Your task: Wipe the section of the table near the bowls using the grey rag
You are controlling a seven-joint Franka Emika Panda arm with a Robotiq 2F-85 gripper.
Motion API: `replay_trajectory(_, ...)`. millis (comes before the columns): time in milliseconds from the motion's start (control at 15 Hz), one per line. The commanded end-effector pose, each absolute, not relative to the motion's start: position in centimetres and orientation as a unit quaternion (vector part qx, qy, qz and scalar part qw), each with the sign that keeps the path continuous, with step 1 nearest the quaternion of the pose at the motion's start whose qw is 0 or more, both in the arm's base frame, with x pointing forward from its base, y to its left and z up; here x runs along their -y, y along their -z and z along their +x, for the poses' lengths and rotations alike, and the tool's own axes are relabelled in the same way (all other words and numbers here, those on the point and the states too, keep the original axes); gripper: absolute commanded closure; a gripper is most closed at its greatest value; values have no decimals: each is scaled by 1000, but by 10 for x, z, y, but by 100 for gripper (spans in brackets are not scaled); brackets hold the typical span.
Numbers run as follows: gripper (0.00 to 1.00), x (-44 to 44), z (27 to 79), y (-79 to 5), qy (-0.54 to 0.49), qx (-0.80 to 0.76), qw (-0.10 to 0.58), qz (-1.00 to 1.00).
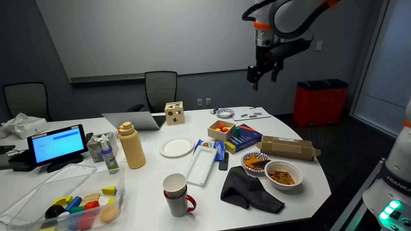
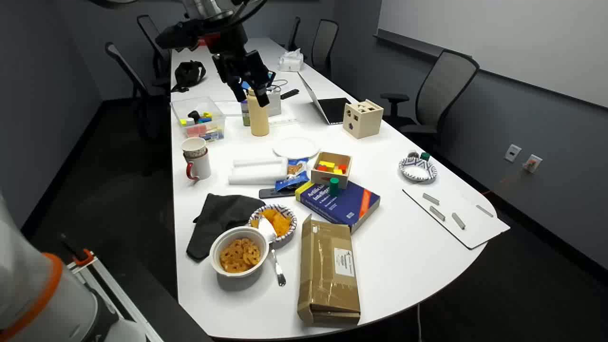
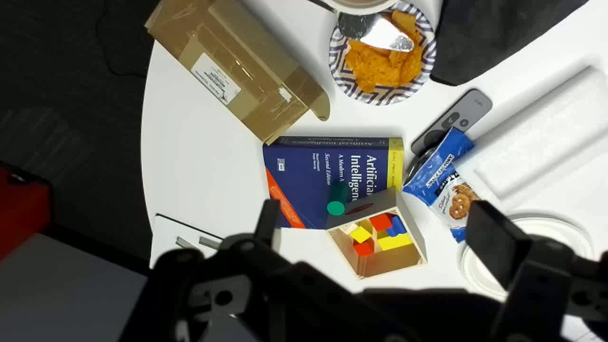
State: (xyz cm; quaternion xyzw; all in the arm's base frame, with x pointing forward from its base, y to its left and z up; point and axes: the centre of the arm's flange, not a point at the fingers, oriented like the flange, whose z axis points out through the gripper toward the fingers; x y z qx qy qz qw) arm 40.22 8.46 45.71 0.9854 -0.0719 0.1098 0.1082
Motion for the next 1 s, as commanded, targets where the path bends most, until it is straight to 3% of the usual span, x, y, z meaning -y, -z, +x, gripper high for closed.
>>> replay_trajectory(0,0,-85,402,-457,-110,72,108,985)
replay_trajectory(467,0,-88,407,-449,-100,69,103,987)
replay_trajectory(933,0,-164,402,-309,-23,-37,52,998)
